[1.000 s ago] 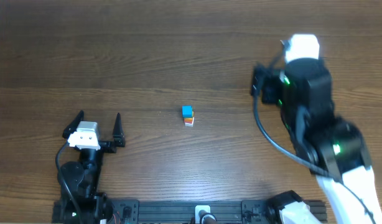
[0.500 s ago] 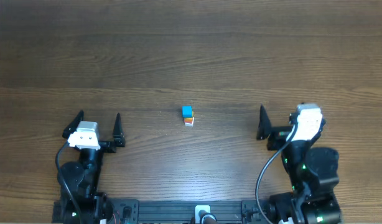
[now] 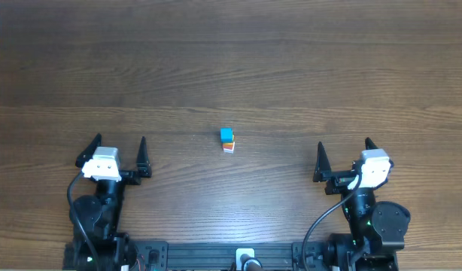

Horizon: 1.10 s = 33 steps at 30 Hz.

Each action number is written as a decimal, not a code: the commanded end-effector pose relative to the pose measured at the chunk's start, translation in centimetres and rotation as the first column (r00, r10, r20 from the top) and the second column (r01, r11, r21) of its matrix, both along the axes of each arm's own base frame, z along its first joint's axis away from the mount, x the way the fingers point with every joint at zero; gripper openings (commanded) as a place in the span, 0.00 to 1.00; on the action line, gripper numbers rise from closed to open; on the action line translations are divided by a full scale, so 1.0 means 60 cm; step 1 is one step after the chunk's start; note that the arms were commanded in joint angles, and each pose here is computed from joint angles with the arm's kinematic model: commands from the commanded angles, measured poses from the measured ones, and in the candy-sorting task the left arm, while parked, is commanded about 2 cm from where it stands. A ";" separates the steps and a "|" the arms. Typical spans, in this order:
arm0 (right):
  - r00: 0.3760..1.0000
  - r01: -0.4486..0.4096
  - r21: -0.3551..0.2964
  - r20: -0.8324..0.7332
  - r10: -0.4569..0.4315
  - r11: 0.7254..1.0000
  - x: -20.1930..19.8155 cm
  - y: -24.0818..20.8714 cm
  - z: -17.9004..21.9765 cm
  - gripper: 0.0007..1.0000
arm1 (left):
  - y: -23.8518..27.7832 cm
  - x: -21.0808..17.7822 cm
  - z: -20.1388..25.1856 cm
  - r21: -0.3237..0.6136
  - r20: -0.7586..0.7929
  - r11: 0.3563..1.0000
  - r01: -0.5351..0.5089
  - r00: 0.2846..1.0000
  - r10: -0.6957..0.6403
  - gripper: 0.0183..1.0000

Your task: Stack Cubes

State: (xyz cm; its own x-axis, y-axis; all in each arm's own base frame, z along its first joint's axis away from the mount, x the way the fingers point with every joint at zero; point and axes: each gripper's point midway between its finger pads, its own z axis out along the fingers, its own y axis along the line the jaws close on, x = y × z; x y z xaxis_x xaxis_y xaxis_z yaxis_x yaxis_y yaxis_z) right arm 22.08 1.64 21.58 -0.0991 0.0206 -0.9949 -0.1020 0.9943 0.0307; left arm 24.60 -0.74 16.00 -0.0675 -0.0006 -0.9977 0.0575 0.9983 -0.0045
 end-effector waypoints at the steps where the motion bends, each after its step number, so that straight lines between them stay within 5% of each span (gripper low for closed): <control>1: 0.999 -0.034 -0.058 0.040 0.036 0.998 0.004 0.008 0.001 0.99 | -0.004 0.000 -0.003 0.016 0.000 1.000 0.014 1.000 -0.014 1.00; 33: 0.999 -0.030 -0.059 0.040 0.032 0.998 0.040 0.007 -0.094 0.99 | -0.004 0.000 -0.003 0.016 0.000 1.000 0.014 1.000 -0.014 1.00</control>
State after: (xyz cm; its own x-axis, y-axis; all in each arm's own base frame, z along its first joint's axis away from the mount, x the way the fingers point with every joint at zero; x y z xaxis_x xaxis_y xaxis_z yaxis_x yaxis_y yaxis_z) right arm 24.54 1.89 16.11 -0.0588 -0.0328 -0.9977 -0.1244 0.9919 -0.0253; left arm 24.60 -0.74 16.00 -0.0674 0.0021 -0.9977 0.0577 0.9983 -0.0018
